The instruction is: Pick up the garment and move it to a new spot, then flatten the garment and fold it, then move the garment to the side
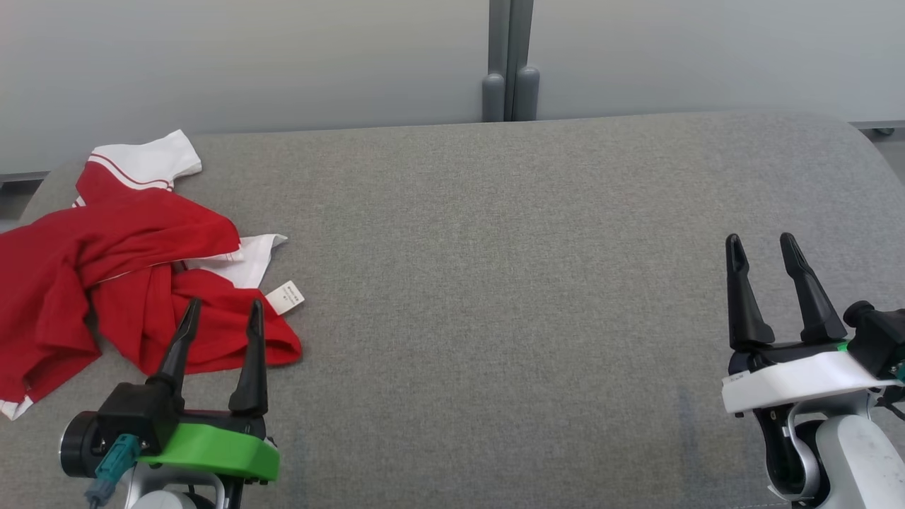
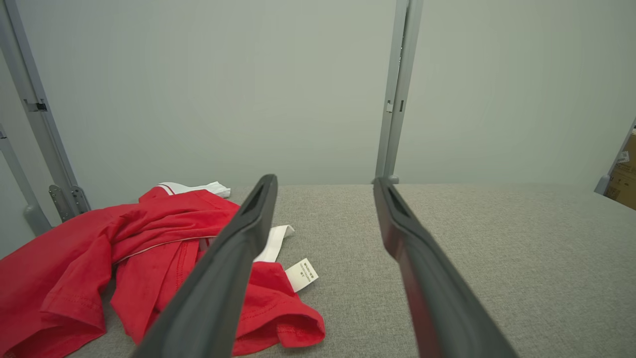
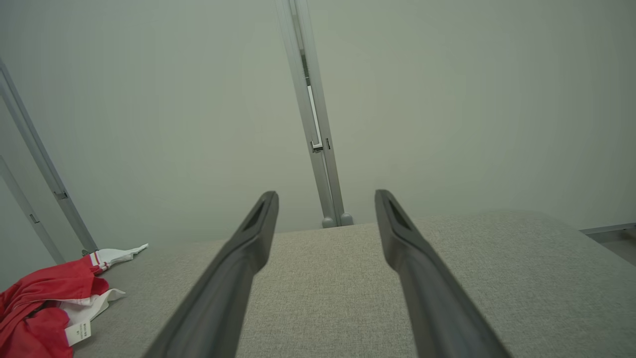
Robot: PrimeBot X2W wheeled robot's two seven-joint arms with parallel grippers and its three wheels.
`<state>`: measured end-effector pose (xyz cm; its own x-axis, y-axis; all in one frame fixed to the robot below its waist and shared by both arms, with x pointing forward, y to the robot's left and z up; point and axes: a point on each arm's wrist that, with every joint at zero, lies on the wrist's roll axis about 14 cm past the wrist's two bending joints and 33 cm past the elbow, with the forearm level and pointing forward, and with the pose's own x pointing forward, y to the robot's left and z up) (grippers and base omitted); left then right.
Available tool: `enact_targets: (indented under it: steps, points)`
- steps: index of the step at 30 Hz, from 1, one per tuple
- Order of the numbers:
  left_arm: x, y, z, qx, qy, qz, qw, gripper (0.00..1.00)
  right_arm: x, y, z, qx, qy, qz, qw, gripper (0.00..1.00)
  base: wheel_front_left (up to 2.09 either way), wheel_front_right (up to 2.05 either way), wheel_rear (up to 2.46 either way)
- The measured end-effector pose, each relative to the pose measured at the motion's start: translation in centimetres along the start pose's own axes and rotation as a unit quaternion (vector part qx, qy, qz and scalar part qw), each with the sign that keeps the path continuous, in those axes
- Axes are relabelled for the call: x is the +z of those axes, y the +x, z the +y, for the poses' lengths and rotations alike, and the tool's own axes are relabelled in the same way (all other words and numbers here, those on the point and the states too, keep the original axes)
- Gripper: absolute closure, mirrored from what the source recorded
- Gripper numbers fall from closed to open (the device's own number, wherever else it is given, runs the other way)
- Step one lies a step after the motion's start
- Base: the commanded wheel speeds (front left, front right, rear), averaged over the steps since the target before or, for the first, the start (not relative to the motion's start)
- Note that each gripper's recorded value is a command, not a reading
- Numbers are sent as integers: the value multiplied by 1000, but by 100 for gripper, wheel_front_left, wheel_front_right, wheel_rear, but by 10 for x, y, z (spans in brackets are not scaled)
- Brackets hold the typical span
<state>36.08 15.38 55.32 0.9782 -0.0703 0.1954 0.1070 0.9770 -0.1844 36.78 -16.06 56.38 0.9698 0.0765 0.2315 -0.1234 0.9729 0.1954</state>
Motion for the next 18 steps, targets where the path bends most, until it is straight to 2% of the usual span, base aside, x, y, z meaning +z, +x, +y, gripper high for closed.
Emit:
enact_targets:
  steps: [9, 18]
  points:
    - [-2, -8, 8, 15, 2, 4, 1000, 0, -13, 0, 7, 12, 0, 19, 1000, 0, 0, 0, 0]
    - [-1, -26, 34, 60, 9, 8, 998, 0, -28, 8, 49, 72, 23, 37, 996, 0, 0, 0, 0]
